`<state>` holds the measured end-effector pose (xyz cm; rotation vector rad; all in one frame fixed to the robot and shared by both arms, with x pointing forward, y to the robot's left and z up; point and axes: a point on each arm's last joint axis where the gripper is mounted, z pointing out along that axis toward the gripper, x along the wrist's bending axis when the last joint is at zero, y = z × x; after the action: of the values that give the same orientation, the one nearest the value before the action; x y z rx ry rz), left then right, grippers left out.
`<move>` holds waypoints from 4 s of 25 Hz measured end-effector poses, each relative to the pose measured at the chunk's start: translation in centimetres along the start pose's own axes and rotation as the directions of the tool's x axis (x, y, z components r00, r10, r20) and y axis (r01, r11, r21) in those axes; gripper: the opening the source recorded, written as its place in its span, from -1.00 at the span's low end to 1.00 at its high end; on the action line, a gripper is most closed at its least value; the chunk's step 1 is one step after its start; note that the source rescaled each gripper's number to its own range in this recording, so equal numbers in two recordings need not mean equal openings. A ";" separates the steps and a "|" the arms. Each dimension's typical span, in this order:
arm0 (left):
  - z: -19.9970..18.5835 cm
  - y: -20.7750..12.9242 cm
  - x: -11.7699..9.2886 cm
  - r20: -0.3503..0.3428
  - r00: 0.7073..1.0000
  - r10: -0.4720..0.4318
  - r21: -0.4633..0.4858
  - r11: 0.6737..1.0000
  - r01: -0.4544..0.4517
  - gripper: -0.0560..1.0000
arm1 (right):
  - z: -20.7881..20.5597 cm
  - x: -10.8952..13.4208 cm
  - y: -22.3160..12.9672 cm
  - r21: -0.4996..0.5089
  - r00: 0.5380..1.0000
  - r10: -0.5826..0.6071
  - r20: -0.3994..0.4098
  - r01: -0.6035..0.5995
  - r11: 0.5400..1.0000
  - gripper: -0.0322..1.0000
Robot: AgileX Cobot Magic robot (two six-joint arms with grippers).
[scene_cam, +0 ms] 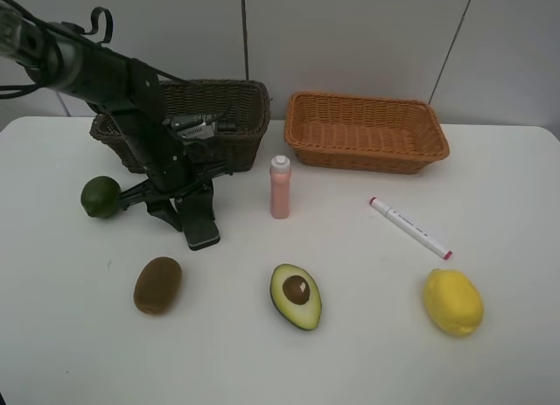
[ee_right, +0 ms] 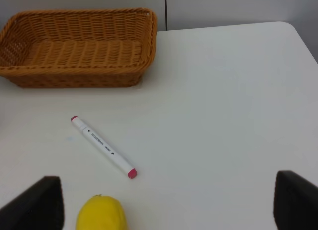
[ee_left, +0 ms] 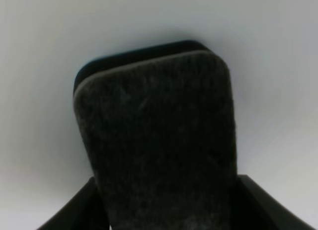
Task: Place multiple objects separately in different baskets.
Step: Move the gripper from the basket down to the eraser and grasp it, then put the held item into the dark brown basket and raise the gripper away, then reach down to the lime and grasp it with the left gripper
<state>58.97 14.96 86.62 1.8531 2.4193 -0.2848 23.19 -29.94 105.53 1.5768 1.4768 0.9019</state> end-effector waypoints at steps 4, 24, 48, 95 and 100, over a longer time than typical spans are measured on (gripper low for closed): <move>-2.9 -0.6 -0.4 0.022 0.997 0.069 -0.021 0.997 -0.069 -0.32 | 0.0 0.0 0.0 0.000 1.000 0.000 0.000 0.000 1.000 0.99; -18.1 0.6 -3.7 0.017 0.841 0.541 -0.694 0.611 -0.380 -0.32 | 0.0 0.0 0.0 0.000 1.000 0.000 0.000 0.000 1.000 0.99; -13.8 7.6 -0.7 -0.115 0.851 0.512 -0.521 0.699 -0.490 0.98 | 0.0 0.0 0.0 0.000 1.000 0.000 0.000 0.000 1.000 0.99; -6.1 2.5 12.0 -0.186 0.953 0.238 -0.323 0.901 -0.288 0.98 | 0.0 0.0 0.0 0.000 1.000 0.000 0.000 0.000 1.000 0.99; -4.6 3.2 12.0 -0.166 0.960 0.224 -0.349 0.897 -0.269 0.98 | 0.0 0.0 0.0 0.000 1.000 0.000 0.000 0.000 1.000 0.99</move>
<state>59.10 28.02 88.75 2.0096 2.0816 0.2919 23.19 -29.94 105.53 1.5768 1.4768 0.9019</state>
